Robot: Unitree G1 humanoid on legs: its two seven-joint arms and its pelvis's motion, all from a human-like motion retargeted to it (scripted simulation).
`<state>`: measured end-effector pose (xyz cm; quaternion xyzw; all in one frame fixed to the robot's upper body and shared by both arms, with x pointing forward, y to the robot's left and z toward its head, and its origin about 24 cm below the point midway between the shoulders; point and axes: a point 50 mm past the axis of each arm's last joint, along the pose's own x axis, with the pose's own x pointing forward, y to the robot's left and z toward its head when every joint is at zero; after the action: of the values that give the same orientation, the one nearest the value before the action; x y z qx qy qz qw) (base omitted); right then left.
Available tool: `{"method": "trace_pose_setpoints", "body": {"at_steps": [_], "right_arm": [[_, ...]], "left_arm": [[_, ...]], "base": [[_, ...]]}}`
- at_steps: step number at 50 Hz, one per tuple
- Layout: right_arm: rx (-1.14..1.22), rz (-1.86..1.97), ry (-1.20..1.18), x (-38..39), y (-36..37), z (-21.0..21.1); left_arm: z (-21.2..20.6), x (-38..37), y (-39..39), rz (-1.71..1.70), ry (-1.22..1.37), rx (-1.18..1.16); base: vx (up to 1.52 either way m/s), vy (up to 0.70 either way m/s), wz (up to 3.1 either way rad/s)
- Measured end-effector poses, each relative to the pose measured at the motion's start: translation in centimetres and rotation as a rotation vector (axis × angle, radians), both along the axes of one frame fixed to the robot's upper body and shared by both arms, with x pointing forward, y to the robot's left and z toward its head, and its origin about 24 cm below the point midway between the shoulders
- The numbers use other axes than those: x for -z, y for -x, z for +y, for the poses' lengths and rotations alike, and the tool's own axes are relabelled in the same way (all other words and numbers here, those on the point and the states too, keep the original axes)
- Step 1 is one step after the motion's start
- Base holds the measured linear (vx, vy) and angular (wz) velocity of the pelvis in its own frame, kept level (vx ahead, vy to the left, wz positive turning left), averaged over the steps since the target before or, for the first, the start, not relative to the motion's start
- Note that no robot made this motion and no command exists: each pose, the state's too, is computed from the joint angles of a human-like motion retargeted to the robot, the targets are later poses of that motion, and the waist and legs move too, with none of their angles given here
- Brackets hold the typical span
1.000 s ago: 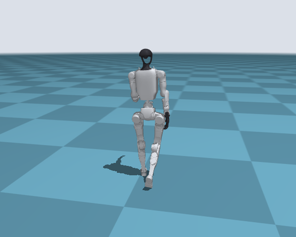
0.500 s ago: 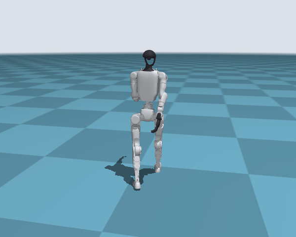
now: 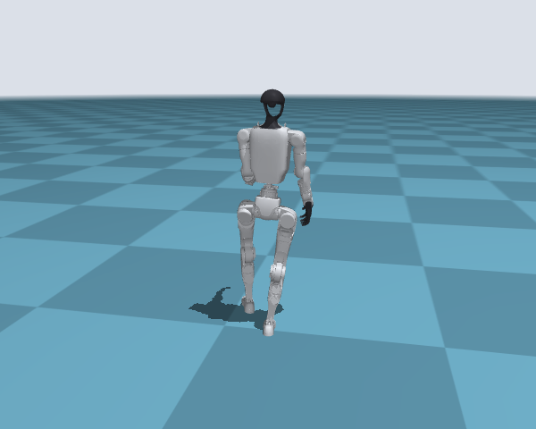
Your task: Walk run
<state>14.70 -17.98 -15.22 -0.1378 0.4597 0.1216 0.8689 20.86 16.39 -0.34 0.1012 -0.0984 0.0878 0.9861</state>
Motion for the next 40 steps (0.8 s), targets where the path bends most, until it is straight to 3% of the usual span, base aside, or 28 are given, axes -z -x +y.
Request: {"method": "trace_pose_setpoints", "body": {"at_steps": [10,23,40], "right_arm": [[-0.047,-0.180,0.017,-1.4,-2.3,0.3],[-0.028,0.515,-0.014,2.6,16.3,2.0],[0.187,0.860,-0.043,0.1,28.9,2.4]], "left_arm": [[0.5,0.3,0.7,0.022,-0.049,0.015],[1.8,0.3,0.6,0.034,-0.033,0.003],[0.6,-1.0,-0.4,-0.041,-0.038,0.074]], "base": [[0.71,-0.13,-0.30],[0.84,-0.07,-0.19],[0.64,-0.11,0.34]]}}
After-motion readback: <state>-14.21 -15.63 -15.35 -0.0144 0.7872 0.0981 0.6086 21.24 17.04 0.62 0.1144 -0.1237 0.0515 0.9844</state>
